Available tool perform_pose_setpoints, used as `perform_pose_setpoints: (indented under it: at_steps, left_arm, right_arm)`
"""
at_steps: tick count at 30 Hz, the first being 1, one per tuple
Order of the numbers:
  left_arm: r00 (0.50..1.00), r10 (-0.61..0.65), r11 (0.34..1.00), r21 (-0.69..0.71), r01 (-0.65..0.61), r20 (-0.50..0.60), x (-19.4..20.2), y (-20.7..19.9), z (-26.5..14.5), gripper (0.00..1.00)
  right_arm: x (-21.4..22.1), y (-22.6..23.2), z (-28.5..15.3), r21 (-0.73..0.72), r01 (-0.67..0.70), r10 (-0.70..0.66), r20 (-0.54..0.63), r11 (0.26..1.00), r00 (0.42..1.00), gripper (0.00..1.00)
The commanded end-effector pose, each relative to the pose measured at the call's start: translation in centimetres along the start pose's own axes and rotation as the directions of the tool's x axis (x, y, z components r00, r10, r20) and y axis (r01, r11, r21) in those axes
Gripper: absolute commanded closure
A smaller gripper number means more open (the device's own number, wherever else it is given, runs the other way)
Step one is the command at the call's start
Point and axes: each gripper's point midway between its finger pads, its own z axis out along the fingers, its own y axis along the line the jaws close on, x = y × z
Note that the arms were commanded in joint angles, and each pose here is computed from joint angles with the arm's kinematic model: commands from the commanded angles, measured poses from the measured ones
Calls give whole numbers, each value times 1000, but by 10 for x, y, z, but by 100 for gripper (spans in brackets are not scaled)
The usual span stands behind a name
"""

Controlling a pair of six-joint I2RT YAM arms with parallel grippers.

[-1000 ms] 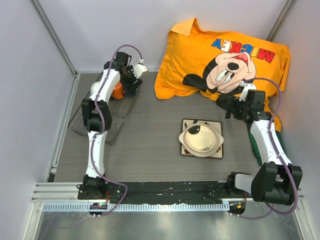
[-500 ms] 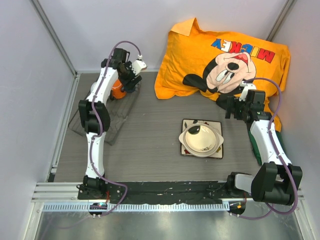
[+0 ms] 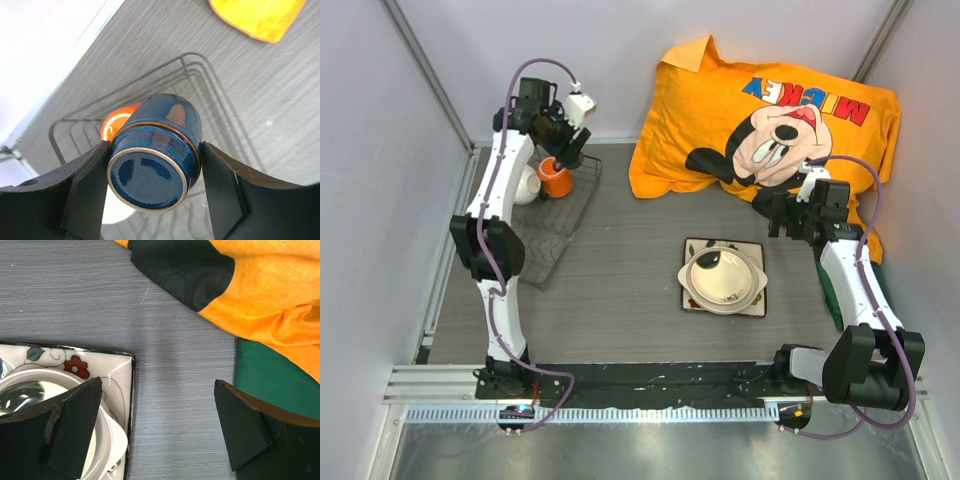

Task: Unload the mixed dishes from the dish rack
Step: Pick up the cup from the dish rack.

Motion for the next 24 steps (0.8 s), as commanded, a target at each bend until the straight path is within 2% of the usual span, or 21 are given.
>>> perform_pose_setpoints:
  at_steps: [1,7,11,16,20,21,22,24]
  left_arm:
    - [975,-130,991,32,127,182,-41,-6,-56,100]
    - [937,-246,959,204,198,249,-57,-41,-87,100]
    - [885,-371,896,359,262,282,-70,-68,-102,100]
    - [793,-546,747,586,314,270,-93,-104,-126,100]
    - [715,-662,585,751,306,224,-110,-126,-146,100]
    - [699,-644,611,758,227,311,-124,-121,-154,100]
    - [659,-714,526,801,285,235,-129,-124,-160,100]
    - [630,-750,462,841,282,201,-131,-129,-163,100]
  right_arm:
    - [-25,18,-9,-94,-4,10,71,996,997,3]
    - [-34,42,-19,-223,-21,46,107,975,993,4]
    - [-50,66,-35,-354,-31,87,142,935,986,4]
    - [-79,106,-60,-552,19,114,206,834,972,6]
    - [-107,135,-84,-646,92,126,284,758,950,17]
    - [-119,140,-90,-657,109,144,319,746,937,18]
    - [-124,145,-93,-668,117,156,335,735,929,18]
    - [-139,157,-101,-686,155,180,390,710,903,21]
